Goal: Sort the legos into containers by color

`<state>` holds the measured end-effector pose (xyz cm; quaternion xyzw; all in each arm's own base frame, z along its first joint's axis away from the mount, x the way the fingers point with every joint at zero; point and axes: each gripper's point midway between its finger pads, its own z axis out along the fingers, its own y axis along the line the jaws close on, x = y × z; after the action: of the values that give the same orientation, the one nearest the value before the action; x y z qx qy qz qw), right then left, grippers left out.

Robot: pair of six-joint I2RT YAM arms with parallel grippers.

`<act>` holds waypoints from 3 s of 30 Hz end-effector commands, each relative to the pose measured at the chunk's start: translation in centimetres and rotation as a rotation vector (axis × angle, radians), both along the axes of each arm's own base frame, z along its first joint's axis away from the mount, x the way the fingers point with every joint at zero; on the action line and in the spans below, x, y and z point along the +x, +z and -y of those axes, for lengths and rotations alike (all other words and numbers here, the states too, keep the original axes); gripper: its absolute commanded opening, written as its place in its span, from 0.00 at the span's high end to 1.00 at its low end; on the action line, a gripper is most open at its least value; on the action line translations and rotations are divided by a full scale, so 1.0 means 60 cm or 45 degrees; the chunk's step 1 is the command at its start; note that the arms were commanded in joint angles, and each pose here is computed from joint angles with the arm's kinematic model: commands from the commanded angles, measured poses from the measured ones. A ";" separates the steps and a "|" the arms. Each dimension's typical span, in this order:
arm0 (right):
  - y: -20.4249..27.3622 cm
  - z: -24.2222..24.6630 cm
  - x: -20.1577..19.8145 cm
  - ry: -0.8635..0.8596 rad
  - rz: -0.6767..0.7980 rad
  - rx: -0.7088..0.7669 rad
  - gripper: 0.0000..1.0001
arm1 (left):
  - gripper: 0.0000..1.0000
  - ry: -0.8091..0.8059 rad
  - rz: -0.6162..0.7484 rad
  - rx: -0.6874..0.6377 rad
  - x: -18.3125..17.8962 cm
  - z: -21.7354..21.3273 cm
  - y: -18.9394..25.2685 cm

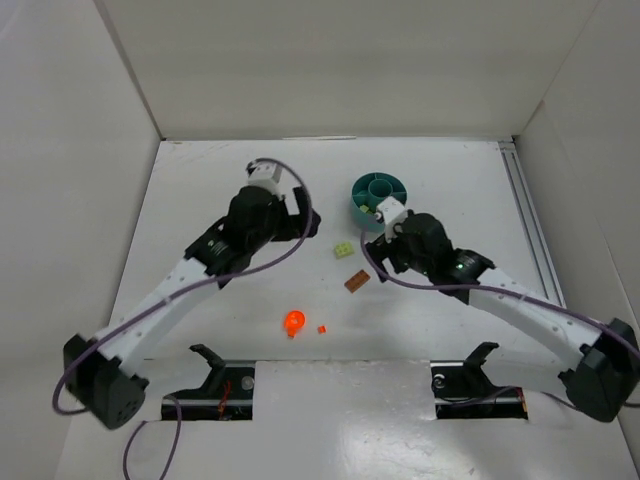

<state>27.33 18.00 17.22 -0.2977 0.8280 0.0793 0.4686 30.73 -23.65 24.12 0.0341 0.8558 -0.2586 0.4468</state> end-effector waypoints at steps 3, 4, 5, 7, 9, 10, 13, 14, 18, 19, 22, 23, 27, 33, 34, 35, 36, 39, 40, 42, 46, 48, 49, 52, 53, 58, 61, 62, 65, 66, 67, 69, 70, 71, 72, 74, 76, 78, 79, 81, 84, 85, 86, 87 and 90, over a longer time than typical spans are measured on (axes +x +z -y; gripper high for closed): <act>-0.026 -0.137 0.030 -0.001 -0.035 0.159 0.04 | 0.00 0.470 -0.040 -0.108 -0.061 -0.130 -0.079; -0.033 -0.153 0.038 -0.012 -0.042 0.152 0.04 | 0.00 0.494 -0.058 -0.151 -0.072 -0.136 -0.088; -0.075 -0.170 0.045 -0.032 -0.107 0.102 0.04 | 0.00 0.522 -0.081 -0.154 -0.093 -0.153 -0.115; -0.078 -0.200 0.068 -0.076 -0.118 0.116 0.05 | 0.00 0.565 -0.103 -0.158 -0.108 -0.170 -0.137; -0.114 -0.219 0.085 -0.130 -0.177 0.107 0.05 | 0.00 0.619 -0.116 -0.206 -0.120 -0.183 -0.144; -0.120 -0.233 0.089 -0.124 -0.171 0.102 0.05 | 0.00 0.619 -0.109 -0.214 -0.122 -0.185 -0.144; -0.145 -0.248 0.113 -0.165 -0.175 0.068 0.06 | 0.00 0.610 -0.084 -0.271 -0.128 -0.185 -0.135; -0.149 -0.248 0.118 -0.165 -0.167 0.049 0.06 | 0.00 0.607 -0.069 -0.289 -0.127 -0.184 -0.128; -0.152 -0.252 0.136 0.010 -0.067 -0.148 0.09 | 0.00 0.566 -0.047 -0.311 -0.128 -0.177 -0.124; -0.152 -0.250 0.138 0.110 -0.021 -0.239 0.09 | 0.00 0.556 -0.053 -0.312 -0.129 -0.175 -0.129; -0.150 -0.251 0.139 0.313 0.009 -0.324 0.13 | 0.00 0.535 -0.044 -0.302 -0.127 -0.170 -0.129; -0.152 -0.245 0.142 0.416 0.034 -0.396 0.13 | 0.00 0.536 -0.055 -0.290 -0.126 -0.170 -0.134; -0.171 -0.248 0.122 0.670 -0.019 -0.447 0.14 | 0.00 0.522 -0.071 -0.268 -0.124 -0.165 -0.142; -0.197 -0.210 0.132 0.726 -0.147 -0.442 0.15 | 0.00 0.510 -0.062 -0.247 -0.120 -0.163 -0.144; -0.193 -0.206 0.138 0.731 -0.144 -0.442 0.17 | 0.00 0.499 -0.059 -0.259 -0.120 -0.159 -0.141; -0.195 -0.207 0.132 0.756 -0.169 -0.413 0.17 | 0.00 0.493 -0.054 -0.248 -0.120 -0.160 -0.141; -0.203 -0.201 0.136 0.763 -0.180 -0.413 0.19 | 0.00 0.493 -0.054 -0.248 -0.120 -0.160 -0.141; -0.207 -0.205 0.130 0.821 -0.191 -0.415 0.22 | 0.00 0.492 -0.046 -0.257 -0.118 -0.159 -0.134; -0.207 -0.208 0.129 0.853 -0.178 -0.420 0.22 | 0.00 0.492 -0.046 -0.257 -0.118 -0.159 -0.134; -0.214 -0.207 0.128 0.854 -0.189 -0.424 0.22 | 0.00 0.492 -0.046 -0.257 -0.118 -0.159 -0.134; -0.215 -0.205 0.140 0.835 -0.167 -0.454 0.30 | 0.00 0.492 -0.046 -0.257 -0.118 -0.159 -0.134; -0.211 -0.208 0.148 0.826 -0.154 -0.458 0.36 | 0.00 0.492 -0.046 -0.257 -0.118 -0.159 -0.134; -0.211 -0.211 0.146 0.828 -0.149 -0.469 0.44 | 0.00 0.492 -0.046 -0.257 -0.118 -0.159 -0.134; -0.211 -0.209 0.148 0.819 -0.147 -0.477 0.62 | 0.00 0.493 -0.054 -0.248 -0.118 -0.159 -0.138; -0.211 -0.212 0.145 0.821 -0.155 -0.461 0.65 | 0.00 0.493 -0.054 -0.248 -0.118 -0.159 -0.138; -0.159 -0.237 0.139 0.846 -0.058 -0.361 0.78 | 0.00 0.524 -0.065 -0.230 -0.116 -0.164 -0.146; -0.087 -0.255 0.140 0.849 0.085 -0.246 0.80 | 0.00 0.541 -0.072 -0.227 -0.114 -0.166 -0.145; -0.073 -0.251 0.141 0.834 0.106 -0.212 0.81 | 0.00 0.541 -0.072 -0.227 -0.114 -0.166 -0.145; -0.005 -0.240 0.156 0.749 0.201 -0.116 0.82 | 0.00 0.542 -0.080 -0.218 -0.114 -0.166 -0.149; 0.004 -0.219 0.173 0.659 0.219 -0.143 0.82 | 0.00 0.540 -0.069 -0.230 -0.111 -0.164 -0.145; 0.015 -0.212 0.181 0.613 0.244 -0.149 0.83 | 0.00 0.542 -0.078 -0.220 -0.111 -0.164 -0.150; 0.028 -0.191 0.194 0.486 0.258 -0.169 0.83 | 0.00 0.539 -0.099 -0.220 -0.109 -0.158 -0.156; 0.029 -0.158 0.216 0.334 0.265 -0.222 0.83 | 0.00 0.538 -0.099 -0.219 -0.109 -0.158 -0.156; 0.029 -0.145 0.222 0.262 0.262 -0.235 0.83 | 0.00 0.538 -0.097 -0.222 -0.104 -0.155 -0.153; 0.037 -0.127 0.230 0.159 0.255 -0.214 0.83 | 0.00 0.539 -0.107 -0.211 -0.104 -0.155 -0.158; 0.034 -0.093 0.241 0.015 0.266 -0.280 0.83 | 0.00 0.539 -0.107 -0.211 -0.101 -0.153 -0.155; 0.021 -0.075 0.249 -0.078 0.253 -0.319 0.83 | 0.00 0.529 -0.111 -0.216 -0.100 -0.149 -0.151; 0.024 -0.066 0.249 -0.155 0.261 -0.330 0.84 | 0.00 0.529 -0.111 -0.216 -0.100 -0.149 -0.151; 0.018 -0.062 0.251 -0.172 0.257 -0.347 0.84 | 0.00 0.524 -0.107 -0.206 -0.100 -0.149 -0.152; 0.023 -0.062 0.251 -0.203 0.272 -0.346 0.84 | 0.00 0.523 -0.098 -0.216 -0.098 -0.148 -0.148; 0.036 -0.057 0.254 -0.259 0.303 -0.348 0.84 | 0.00 0.511 -0.104 -0.220 -0.097 -0.143 -0.149; 0.037 -0.055 0.254 -0.269 0.306 -0.353 0.84 | 0.00 0.511 -0.104 -0.220 -0.097 -0.143 -0.149; 0.028 -0.054 0.256 -0.285 0.293 -0.355 0.84 | 0.00 0.511 -0.103 -0.222 -0.097 -0.143 -0.153; 0.032 -0.053 0.258 -0.300 0.306 -0.352 0.84 | 0.00 0.512 -0.110 -0.213 -0.097 -0.143 -0.157; 0.016 -0.062 0.256 -0.281 0.289 -0.369 0.84 | 0.00 0.513 -0.120 -0.203 -0.096 -0.142 -0.162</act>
<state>42.07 20.97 17.72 -0.3022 0.8050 -0.1211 0.4959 24.12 -14.34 12.40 -0.1843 0.8569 -0.2104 0.4329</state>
